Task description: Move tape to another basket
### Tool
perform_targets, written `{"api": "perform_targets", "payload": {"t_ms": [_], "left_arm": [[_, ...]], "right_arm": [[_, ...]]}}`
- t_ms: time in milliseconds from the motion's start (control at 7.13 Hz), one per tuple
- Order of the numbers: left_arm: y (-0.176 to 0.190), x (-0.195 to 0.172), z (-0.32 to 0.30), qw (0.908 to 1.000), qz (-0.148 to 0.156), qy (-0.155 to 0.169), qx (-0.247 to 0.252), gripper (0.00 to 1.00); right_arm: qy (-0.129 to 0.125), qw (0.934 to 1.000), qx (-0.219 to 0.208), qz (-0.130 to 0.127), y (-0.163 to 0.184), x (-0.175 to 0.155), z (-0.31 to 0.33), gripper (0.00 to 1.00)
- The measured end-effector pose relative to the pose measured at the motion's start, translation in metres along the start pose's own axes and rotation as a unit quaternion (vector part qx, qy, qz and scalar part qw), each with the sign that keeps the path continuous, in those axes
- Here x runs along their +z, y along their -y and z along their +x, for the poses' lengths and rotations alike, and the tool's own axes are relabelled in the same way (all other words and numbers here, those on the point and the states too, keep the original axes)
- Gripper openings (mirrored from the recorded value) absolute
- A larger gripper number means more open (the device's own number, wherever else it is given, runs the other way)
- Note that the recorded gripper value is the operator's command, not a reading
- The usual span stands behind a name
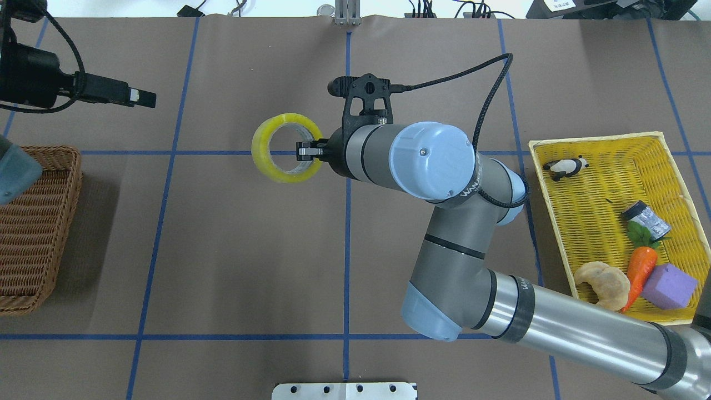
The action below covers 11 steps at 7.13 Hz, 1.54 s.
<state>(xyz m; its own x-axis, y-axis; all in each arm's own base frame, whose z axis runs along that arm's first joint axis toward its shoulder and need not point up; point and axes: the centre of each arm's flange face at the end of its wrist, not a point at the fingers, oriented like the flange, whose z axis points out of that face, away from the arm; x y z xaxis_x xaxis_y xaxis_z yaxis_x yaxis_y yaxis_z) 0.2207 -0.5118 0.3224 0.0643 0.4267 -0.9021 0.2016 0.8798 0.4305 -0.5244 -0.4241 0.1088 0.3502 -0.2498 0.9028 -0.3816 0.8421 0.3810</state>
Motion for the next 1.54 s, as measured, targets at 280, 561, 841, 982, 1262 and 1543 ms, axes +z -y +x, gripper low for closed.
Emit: {"api": "perform_targets", "payload": {"t_ms": [280,561,841,982,1262,1543], "left_arm": [[-0.009,0.022,0.023,0.9991,-0.013,-0.035,0.018,0.99],[-0.019,0.034,0.034,0.9977,-0.021,-0.055,0.032,0.99],[-0.027,0.042,0.039,0.9969,-0.029,-0.065,0.035,0.99],[-0.029,0.044,0.041,0.9966,-0.031,-0.068,0.036,0.99],[-0.031,0.045,0.046,0.9962,-0.033,-0.072,0.037,0.99],[-0.034,0.049,0.047,0.996,-0.036,-0.073,0.036,0.99]], "right_arm": [[0.013,0.9999,-0.003,0.005,-0.011,0.0,-0.028,0.0],[0.025,0.9997,-0.003,0.004,-0.016,-0.003,-0.045,0.0],[0.027,0.9996,-0.004,0.004,-0.018,0.0,-0.053,0.0],[0.026,0.9997,-0.004,0.004,-0.017,0.004,-0.057,0.0],[0.025,0.9997,-0.004,0.005,-0.017,0.006,-0.061,0.0],[0.026,0.9996,-0.004,0.006,-0.017,0.006,-0.063,0.0]]}}
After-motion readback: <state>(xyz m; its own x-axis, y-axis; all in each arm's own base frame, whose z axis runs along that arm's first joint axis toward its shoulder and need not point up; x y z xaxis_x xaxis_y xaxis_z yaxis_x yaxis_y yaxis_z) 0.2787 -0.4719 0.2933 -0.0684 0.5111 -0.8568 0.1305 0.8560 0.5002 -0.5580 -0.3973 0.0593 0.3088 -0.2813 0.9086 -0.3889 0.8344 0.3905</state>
